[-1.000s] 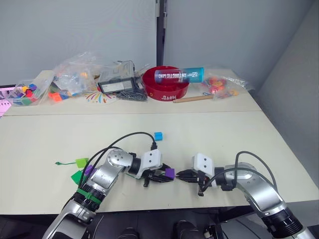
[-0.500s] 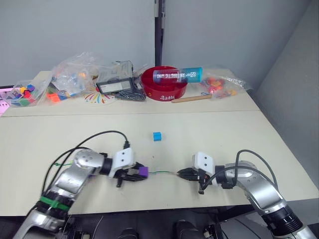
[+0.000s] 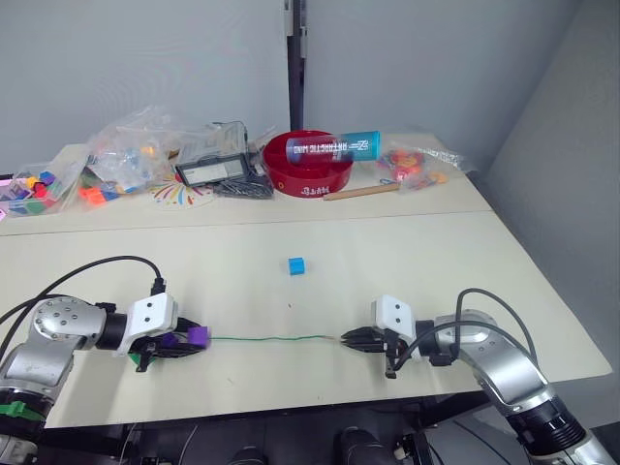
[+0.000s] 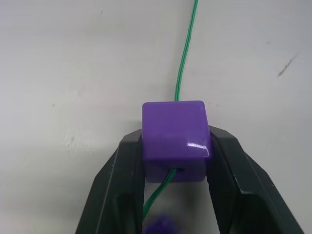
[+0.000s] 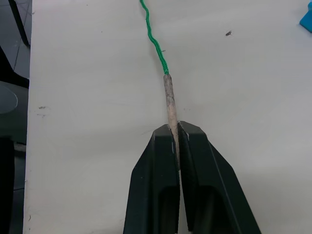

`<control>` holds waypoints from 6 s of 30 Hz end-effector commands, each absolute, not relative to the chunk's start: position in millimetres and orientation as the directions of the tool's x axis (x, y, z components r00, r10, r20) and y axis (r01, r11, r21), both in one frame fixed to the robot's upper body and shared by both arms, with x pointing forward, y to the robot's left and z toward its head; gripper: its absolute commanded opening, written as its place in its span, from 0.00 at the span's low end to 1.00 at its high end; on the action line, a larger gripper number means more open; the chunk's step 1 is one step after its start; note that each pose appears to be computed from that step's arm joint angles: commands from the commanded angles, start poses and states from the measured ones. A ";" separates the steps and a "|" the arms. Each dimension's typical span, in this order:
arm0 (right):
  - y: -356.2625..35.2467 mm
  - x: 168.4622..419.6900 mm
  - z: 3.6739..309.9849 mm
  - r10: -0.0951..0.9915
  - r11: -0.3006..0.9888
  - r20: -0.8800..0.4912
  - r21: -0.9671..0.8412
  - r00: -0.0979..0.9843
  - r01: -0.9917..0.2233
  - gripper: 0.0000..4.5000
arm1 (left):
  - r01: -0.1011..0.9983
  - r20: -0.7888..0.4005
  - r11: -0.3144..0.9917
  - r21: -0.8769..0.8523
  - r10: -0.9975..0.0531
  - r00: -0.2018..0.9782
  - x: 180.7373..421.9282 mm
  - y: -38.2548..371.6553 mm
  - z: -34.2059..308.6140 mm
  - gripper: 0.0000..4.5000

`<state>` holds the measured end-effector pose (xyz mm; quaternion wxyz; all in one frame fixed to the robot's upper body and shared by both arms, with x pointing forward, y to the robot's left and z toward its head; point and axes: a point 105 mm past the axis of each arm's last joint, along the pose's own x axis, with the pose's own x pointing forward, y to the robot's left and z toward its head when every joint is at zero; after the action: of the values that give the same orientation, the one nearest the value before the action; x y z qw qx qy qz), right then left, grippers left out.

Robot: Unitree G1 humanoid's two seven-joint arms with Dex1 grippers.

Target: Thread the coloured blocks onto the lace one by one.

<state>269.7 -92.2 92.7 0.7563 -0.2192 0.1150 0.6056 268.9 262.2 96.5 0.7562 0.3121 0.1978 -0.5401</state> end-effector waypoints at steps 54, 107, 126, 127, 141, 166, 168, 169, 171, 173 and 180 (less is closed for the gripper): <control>-45.9 277.0 102.5 0.878 0.129 -0.426 -0.231 0.219 -0.964 0.00 | 0.970 -0.382 0.088 0.228 -0.908 0.172 283.9 91.9 100.6 0.02; 12.1 389.4 118.0 0.482 0.876 0.016 -0.054 0.876 -0.480 0.94 | 0.935 -0.429 0.286 0.211 -0.832 0.351 269.5 155.3 100.6 0.00; -3.9 321.7 137.2 0.569 0.822 0.069 -0.074 0.819 -0.565 0.26 | 0.938 -0.410 0.268 0.220 -0.847 0.338 272.5 147.0 107.3 0.00; -6.8 315.4 135.3 0.572 0.819 0.056 -0.079 0.818 -0.568 0.26 | 0.938 -0.407 0.268 0.220 -0.849 0.338 273.1 146.4 108.0 0.00; -32.8 252.2 67.0 0.539 0.837 -0.247 0.045 0.805 -0.546 0.26 | 0.958 -0.414 0.216 0.189 -0.867 0.277 271.7 136.8 113.3 0.00; -84.2 261.9 139.8 0.928 0.045 -0.355 -0.191 0.112 -0.981 1.00 | 0.948 -0.423 0.241 0.206 -0.852 0.308 266.6 152.0 99.5 0.00; -81.8 274.1 141.4 0.916 -0.056 -0.400 -0.228 0.041 -0.972 1.00 | 0.947 -0.424 0.243 0.209 -0.851 0.311 265.1 152.9 98.7 0.00; -80.8 277.5 141.2 0.912 -0.084 -0.410 -0.232 0.020 -0.969 1.00 | 0.947 -0.423 0.244 0.209 -0.851 0.312 264.7 153.1 98.6 0.00; -77.8 285.4 137.3 0.897 -0.147 -0.442 -0.255 -0.020 -0.956 1.00 | 0.947 -0.423 0.245 0.211 -0.850 0.314 262.9 153.2 98.0 0.00; -70.7 292.3 130.0 0.872 -0.230 -0.483 -0.269 -0.075 -0.935 1.00 | 0.946 -0.423 0.244 0.211 -0.850 0.314 259.5 152.6 97.1 0.00; -59.2 307.1 112.8 0.846 -0.311 -0.517 -0.281 -0.130 -0.908 1.00 | 0.946 -0.423 0.244 0.212 -0.850 0.314 253.7 150.4 99.1 0.00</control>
<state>305.4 -57.8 108.9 0.5902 -0.2931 0.0640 0.7494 254.4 152.0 89.1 0.7802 0.2092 0.1279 -0.5754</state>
